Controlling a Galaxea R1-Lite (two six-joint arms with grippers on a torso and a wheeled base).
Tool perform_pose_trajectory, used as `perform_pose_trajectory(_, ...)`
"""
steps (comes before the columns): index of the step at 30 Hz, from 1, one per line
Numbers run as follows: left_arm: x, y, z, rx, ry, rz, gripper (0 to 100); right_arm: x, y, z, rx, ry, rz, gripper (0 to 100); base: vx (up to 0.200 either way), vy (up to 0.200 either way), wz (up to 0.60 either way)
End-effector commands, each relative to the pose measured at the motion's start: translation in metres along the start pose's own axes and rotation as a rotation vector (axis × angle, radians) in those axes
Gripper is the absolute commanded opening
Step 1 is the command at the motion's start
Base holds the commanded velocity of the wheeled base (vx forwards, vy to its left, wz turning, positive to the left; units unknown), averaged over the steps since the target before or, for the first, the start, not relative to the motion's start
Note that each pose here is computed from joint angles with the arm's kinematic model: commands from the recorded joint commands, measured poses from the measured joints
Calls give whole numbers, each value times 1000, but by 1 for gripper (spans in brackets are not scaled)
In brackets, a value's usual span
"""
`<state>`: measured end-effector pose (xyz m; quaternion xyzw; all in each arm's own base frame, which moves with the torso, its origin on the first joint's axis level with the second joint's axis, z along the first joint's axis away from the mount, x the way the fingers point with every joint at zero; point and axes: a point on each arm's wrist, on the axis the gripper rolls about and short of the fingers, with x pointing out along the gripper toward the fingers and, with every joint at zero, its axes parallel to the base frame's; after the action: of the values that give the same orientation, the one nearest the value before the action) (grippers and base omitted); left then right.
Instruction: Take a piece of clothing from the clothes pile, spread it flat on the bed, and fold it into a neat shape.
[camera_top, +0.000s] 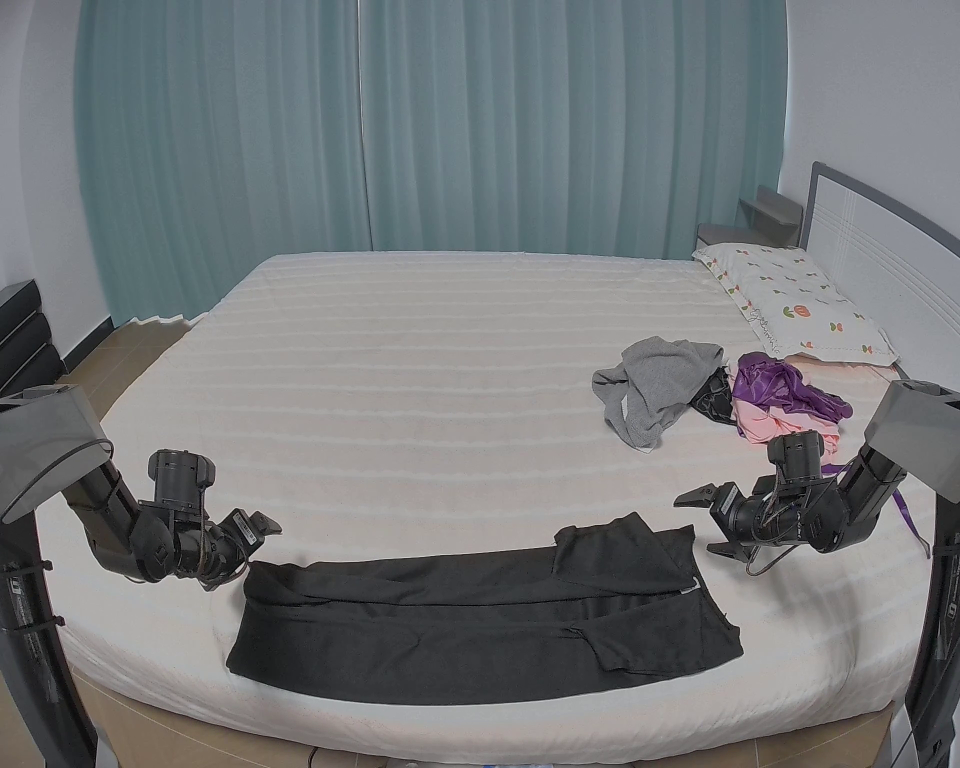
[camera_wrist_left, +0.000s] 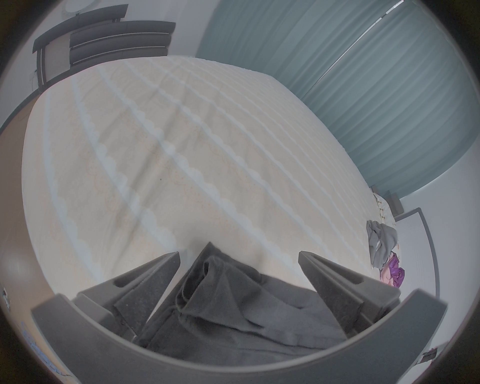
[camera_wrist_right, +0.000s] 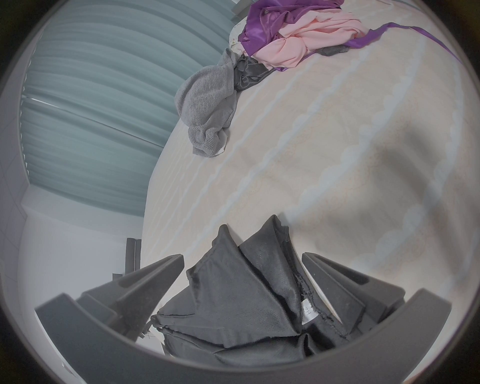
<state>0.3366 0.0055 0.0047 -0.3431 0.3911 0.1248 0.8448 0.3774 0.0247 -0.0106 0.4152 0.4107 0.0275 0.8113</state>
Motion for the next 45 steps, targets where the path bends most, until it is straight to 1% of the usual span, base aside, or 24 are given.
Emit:
perform_pose_trajectory(1,-13,5,-11,-17,11,-3,100,-6,4,0,13,-8,10,100,-200,0,0)
perform_pose_trajectory(7,-17,17,-26,-14,47,24,100,-5,4,-2,9,-5,10,100,-200,0,0)
perform_pose_trajectory(9,-20,17,-32,-1,57,23,100,-5,4,-2,11,-5,10,100,0,0,0)
perform_pose_trajectory(12,-24,23,-41,7,71,29,100,-5,4,-2,9,-5,10,100,0,0,0)
perform_pose_trajectory(17,-21,30,-49,24,54,11,100,-5,4,-2,8,-4,10,100,0,0,0)
perform_pose_trajectory(18,-21,30,-49,24,54,11,100,-5,4,-2,8,-4,10,100,0,0,0)
perform_pose_trajectory(21,-12,32,-49,102,28,-18,100,-5,4,-3,8,-2,10,100,0,0,0)
perform_pose_trajectory(23,-8,33,-51,161,49,-55,100,-5,5,-3,7,-3,11,100,0,0,0)
perform_pose_trajectory(24,-7,33,-51,170,56,-63,100,-5,5,-3,7,-3,11,100,0,0,0)
perform_pose_trajectory(25,-8,35,-52,203,85,-87,100,-5,5,-3,7,-3,11,100,0,0,0)
perform_pose_trajectory(27,-8,35,-51,230,100,-115,100,-5,5,-3,7,-3,11,100,0,0,0)
perform_pose_trajectory(31,-9,37,-49,275,106,-133,100,-5,5,-3,6,-2,11,100,0,0,0)
perform_pose_trajectory(38,-10,38,-47,286,97,-132,100,-5,5,-3,6,-2,11,100,0,0,0)
perform_pose_trajectory(45,-13,49,-51,281,117,-106,100,-4,4,-3,7,-1,10,100,0,0,0)
